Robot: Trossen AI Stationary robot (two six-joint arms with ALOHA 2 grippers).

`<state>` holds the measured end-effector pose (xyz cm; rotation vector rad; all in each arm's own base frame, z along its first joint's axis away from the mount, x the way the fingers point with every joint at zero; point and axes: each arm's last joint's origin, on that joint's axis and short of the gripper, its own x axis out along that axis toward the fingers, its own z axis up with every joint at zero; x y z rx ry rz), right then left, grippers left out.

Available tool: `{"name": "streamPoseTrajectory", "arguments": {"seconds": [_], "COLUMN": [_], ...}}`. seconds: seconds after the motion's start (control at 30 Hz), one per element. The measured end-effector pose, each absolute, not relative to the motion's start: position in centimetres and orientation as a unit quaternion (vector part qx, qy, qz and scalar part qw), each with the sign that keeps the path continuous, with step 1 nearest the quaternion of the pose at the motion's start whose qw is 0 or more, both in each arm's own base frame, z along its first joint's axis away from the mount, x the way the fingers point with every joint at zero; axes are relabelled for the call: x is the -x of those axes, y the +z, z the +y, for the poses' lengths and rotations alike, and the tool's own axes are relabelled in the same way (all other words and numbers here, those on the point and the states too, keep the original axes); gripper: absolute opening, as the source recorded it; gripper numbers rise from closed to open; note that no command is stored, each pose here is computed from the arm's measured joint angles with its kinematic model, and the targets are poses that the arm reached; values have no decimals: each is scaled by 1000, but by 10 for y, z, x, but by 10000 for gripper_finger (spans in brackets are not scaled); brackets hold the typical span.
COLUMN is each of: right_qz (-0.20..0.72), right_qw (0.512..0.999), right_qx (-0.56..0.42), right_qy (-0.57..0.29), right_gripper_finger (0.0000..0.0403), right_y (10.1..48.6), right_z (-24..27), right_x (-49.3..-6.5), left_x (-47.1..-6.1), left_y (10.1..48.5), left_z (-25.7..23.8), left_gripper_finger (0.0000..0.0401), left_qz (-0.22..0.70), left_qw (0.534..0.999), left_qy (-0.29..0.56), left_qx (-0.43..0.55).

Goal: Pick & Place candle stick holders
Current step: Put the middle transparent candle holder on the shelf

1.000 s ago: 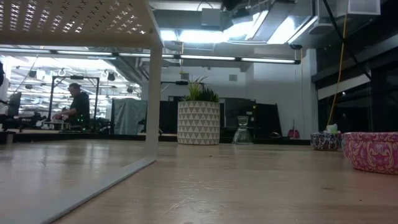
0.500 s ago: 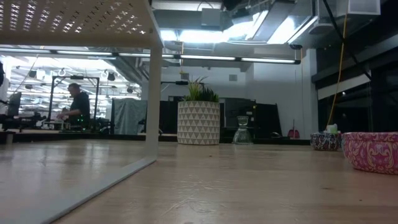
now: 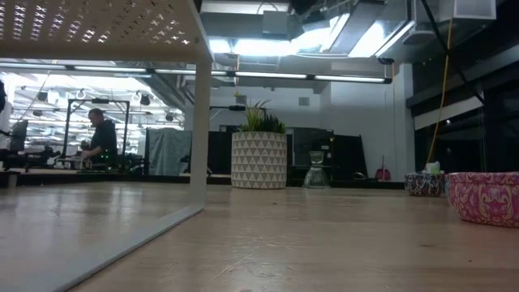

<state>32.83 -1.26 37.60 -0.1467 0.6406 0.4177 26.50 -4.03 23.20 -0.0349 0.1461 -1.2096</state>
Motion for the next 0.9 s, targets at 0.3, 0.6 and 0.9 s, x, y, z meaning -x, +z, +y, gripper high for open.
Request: {"name": "streamPoseTrajectory", "arguments": {"seconds": [0.3,0.6,0.9], "right_qz": [312,320,320], "right_qw": [925,921,921], "right_qx": [72,77,77], "right_qy": [204,208,208], "right_gripper_finger": [177,176,176], "right_y": [376,374,374], "right_z": [-13,-13,-13], "right_x": [-328,-327,-327], "left_x": [-262,-257,-261], "left_y": [234,236,239], "left_z": [-13,-2,19], "left_gripper_finger": [201,193,155], "left_qz": [70,45,48], "left_qw": [798,747,811], "left_qy": [-597,-661,-581], "left_qx": [50,48,47]}}
